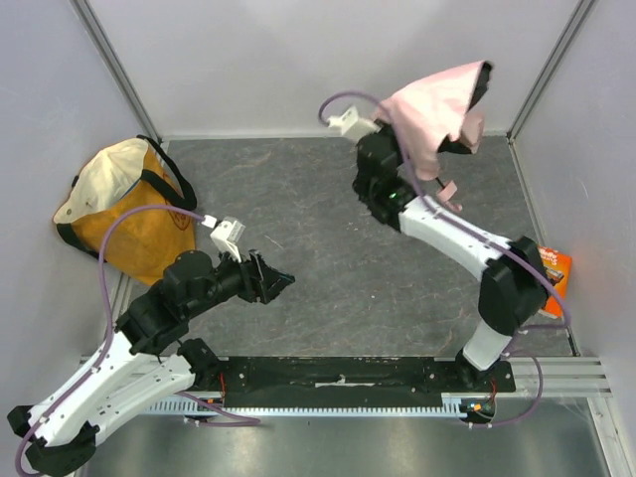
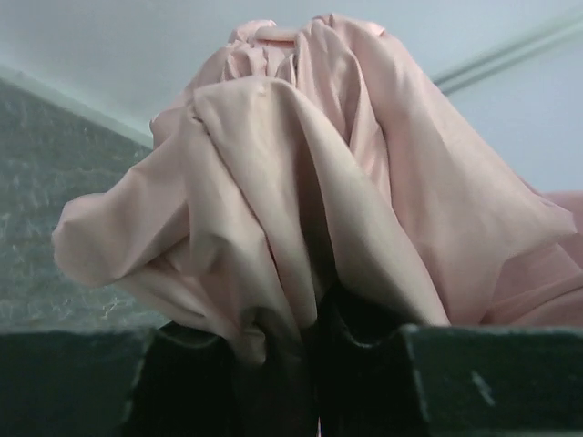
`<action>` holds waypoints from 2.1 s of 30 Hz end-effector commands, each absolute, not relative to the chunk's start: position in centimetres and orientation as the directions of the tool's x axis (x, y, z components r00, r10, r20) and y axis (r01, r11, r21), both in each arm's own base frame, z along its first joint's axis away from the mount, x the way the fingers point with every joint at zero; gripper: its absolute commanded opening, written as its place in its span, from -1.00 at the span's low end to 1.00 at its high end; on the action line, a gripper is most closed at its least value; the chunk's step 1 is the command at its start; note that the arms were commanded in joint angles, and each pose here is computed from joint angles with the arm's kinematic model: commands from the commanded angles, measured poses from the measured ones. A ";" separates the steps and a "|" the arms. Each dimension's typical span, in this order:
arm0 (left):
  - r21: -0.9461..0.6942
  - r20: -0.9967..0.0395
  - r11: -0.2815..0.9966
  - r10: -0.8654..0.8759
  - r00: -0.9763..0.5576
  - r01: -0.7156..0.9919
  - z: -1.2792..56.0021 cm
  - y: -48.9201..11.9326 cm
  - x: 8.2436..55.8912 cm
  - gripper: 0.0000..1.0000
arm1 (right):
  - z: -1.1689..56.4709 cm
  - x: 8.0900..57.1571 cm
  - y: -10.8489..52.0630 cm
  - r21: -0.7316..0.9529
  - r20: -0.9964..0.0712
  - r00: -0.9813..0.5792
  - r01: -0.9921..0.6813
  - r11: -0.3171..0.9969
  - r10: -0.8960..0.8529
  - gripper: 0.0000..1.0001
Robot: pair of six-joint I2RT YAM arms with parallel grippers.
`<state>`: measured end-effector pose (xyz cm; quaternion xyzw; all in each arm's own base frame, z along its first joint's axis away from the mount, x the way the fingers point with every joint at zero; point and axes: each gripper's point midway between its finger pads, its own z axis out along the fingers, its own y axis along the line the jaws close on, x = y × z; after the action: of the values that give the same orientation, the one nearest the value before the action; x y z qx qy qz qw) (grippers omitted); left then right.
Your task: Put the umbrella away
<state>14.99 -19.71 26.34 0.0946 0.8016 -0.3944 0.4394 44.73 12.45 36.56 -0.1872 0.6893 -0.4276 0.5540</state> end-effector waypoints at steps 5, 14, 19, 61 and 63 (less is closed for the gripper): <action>-0.592 -0.762 0.693 -0.317 -0.564 0.411 23.7 -18.6 16.2 0.46 | 23.5 40.7 21.2 -0.887 -0.461 -0.237 0.139 0.440 -0.855 -1.00; -0.640 -0.725 0.682 -0.384 -0.572 0.353 21.2 -16.7 14.9 0.43 | 9.5 32.4 26.2 -0.874 -0.383 -0.190 -0.242 0.421 -0.904 -1.00; -0.682 -0.679 0.671 -0.434 -0.592 0.290 19.5 -16.0 14.4 0.38 | 3.1 28.6 27.7 -0.722 -0.324 -0.188 -0.584 0.371 -0.927 -1.00; -0.940 -0.072 0.270 -0.758 -0.649 -0.211 10.5 -16.2 23.6 0.65 | -7.1 15.6 32.1 0.309 -0.207 -0.216 -0.940 0.146 -0.954 -1.00; -0.948 -0.093 0.274 -0.727 -0.681 -0.163 11.3 -16.9 24.6 0.65 | -7.1 15.7 32.2 0.311 -0.209 -0.217 -0.939 0.146 -0.953 -1.00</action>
<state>22.59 -14.00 5.99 -0.3884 0.7798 -0.4195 0.2551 27.35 36.47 1.01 -0.6363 0.7317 0.0887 0.2278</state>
